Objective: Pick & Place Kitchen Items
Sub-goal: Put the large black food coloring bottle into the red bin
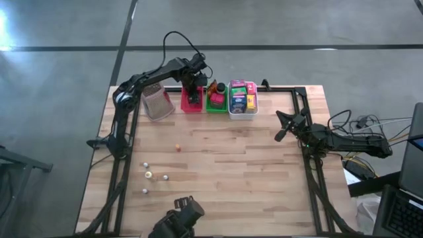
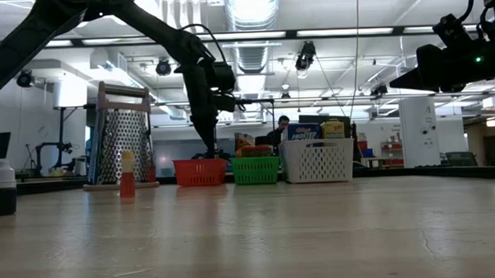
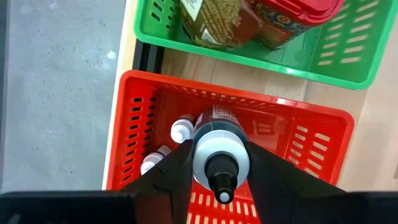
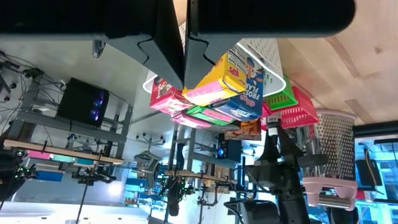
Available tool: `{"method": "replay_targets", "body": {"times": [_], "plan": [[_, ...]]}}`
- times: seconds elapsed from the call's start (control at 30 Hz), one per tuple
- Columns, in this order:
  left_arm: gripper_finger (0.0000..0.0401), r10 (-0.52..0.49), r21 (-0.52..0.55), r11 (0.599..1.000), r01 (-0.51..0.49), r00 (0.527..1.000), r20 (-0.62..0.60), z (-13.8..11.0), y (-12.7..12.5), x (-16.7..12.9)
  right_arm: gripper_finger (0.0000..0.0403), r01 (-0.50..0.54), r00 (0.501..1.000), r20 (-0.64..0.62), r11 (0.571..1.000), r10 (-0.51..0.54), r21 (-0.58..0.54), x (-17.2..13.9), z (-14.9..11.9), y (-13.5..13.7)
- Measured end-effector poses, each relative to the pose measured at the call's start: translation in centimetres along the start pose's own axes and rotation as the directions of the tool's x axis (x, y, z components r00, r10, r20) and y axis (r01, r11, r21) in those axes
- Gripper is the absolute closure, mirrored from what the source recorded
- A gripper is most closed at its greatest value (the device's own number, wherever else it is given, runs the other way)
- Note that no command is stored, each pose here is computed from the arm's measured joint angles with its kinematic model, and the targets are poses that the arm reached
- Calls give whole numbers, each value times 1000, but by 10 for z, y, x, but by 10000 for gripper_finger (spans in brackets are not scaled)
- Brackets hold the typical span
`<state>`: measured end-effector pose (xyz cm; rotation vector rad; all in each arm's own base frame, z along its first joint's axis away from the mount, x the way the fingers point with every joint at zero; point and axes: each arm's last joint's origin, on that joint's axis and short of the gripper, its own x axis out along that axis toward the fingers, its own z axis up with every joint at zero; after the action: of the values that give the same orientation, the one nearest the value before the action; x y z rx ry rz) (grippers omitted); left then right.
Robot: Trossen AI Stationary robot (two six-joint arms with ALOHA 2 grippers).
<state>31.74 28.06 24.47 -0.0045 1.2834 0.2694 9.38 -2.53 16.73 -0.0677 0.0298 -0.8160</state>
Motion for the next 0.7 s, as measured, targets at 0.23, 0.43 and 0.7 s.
{"method": "replay_targets", "body": {"times": [0.23, 0.43, 0.7], "plan": [[261, 9, -8, 1000, -9, 1000, 9, -1, 4, 0, 394, 1, 1000, 0, 1000, -1, 0, 0, 0, 0], [261, 28, -11, 1000, -28, 999, 28, 0, 7, 0, 394, 0, 1000, 0, 1000, 0, 0, 0, 0, 0], [261, 26, -10, 1000, -26, 999, 30, 0, 8, 0, 394, 0, 1000, 0, 1000, 0, 0, 0, 0, 0]]}}
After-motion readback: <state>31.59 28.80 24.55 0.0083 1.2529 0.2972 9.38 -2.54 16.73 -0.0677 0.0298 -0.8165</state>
